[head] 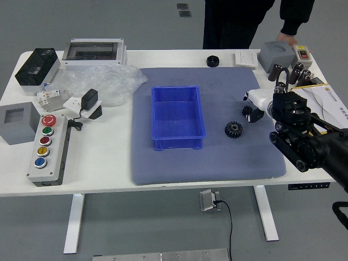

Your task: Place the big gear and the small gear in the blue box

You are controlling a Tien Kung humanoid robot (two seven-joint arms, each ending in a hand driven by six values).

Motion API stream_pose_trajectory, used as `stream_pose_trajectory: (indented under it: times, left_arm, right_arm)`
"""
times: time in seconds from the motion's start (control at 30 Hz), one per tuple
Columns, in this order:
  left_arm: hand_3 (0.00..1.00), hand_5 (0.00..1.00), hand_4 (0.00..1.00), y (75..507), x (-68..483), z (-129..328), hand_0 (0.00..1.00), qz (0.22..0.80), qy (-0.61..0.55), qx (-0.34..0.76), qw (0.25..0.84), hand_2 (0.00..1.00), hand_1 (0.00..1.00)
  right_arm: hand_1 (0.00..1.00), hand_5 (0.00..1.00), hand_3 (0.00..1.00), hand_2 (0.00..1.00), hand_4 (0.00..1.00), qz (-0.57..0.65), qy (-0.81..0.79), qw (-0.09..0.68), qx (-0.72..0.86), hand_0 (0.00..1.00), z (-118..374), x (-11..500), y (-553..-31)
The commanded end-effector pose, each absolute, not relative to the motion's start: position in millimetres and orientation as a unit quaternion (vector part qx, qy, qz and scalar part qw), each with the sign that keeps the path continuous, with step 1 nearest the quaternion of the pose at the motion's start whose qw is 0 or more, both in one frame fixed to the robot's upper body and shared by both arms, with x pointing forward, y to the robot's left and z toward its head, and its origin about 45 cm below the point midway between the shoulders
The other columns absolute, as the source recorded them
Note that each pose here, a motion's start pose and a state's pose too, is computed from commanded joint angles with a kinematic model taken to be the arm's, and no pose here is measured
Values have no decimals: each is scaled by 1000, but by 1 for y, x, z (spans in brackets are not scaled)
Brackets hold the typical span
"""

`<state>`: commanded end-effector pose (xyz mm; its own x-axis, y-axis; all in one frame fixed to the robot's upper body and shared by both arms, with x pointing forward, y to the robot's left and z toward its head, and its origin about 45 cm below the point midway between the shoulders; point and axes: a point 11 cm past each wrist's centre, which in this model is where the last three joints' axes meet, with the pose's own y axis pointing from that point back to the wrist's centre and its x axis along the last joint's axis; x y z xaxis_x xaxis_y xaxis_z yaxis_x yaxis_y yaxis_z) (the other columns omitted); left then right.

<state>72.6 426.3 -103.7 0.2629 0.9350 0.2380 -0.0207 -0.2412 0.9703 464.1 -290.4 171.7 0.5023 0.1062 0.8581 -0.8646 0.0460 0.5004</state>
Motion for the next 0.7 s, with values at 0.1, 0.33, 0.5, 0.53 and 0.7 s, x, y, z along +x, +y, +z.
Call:
stream_pose_trajectory:
  times: [0.1, 0.33, 0.5, 0.53, 0.7]
  left_arm:
    - [784, 135, 525, 427, 72, -104, 818, 483, 367, 622, 494, 822, 823]
    - [784, 134, 525, 427, 72, -104, 818, 482, 367, 623, 494, 822, 823]
    - [786, 133, 526, 427, 73, -103, 818, 482, 366, 623, 495, 822, 823]
    - [786, 133, 526, 427, 73, -104, 818, 482, 366, 623, 495, 822, 823]
    - [785, 132, 526, 427, 72, -104, 817, 481, 366, 624, 495, 822, 822]
  right_arm:
    - [690, 229, 844, 800, 579, 375, -327, 646, 579, 735, 170, 464, -290]
    - [666, 229, 812, 776, 577, 374, -326, 647, 579, 717, 166, 462, -289]
    - [627, 228, 718, 705, 572, 374, -326, 648, 578, 663, 164, 461, -289]
    - [627, 228, 718, 705, 572, 375, -326, 648, 577, 663, 164, 461, -289]
    - [558, 225, 654, 613, 564, 379, -325, 649, 574, 598, 162, 461, -289]
